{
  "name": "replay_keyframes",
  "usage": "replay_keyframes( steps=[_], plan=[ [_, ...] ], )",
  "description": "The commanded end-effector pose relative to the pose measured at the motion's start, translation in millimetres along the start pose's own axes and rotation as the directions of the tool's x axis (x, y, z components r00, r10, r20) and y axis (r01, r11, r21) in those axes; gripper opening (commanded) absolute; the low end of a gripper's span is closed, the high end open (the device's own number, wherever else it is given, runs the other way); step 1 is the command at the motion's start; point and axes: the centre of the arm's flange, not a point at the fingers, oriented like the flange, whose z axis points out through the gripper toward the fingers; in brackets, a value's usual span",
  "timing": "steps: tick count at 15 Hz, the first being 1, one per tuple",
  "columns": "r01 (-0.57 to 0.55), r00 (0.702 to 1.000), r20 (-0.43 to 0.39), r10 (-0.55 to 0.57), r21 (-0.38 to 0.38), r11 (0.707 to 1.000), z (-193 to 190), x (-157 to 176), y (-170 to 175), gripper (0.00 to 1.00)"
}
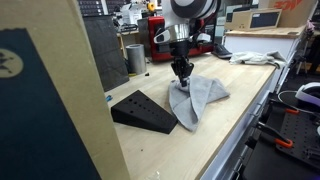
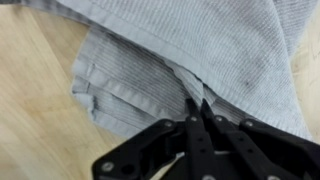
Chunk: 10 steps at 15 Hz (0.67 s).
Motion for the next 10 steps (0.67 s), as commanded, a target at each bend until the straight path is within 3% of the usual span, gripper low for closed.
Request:
replay_keyframes(
  steps=[1,6,10],
  plan=[
    [-0.045,0.999,-0.023,0.043,-0.086,0.995,-38.5,-11.8,-14.7,0.0],
    [-0.232,0.972,-0.095,0.216,-0.228,0.946,-110.6,-71.3,-29.4,0.01],
    [-0.401,0.916,-0.16,0.369,-0.303,0.865,-148.8,-142.6,-44.3,0.01]
  ],
)
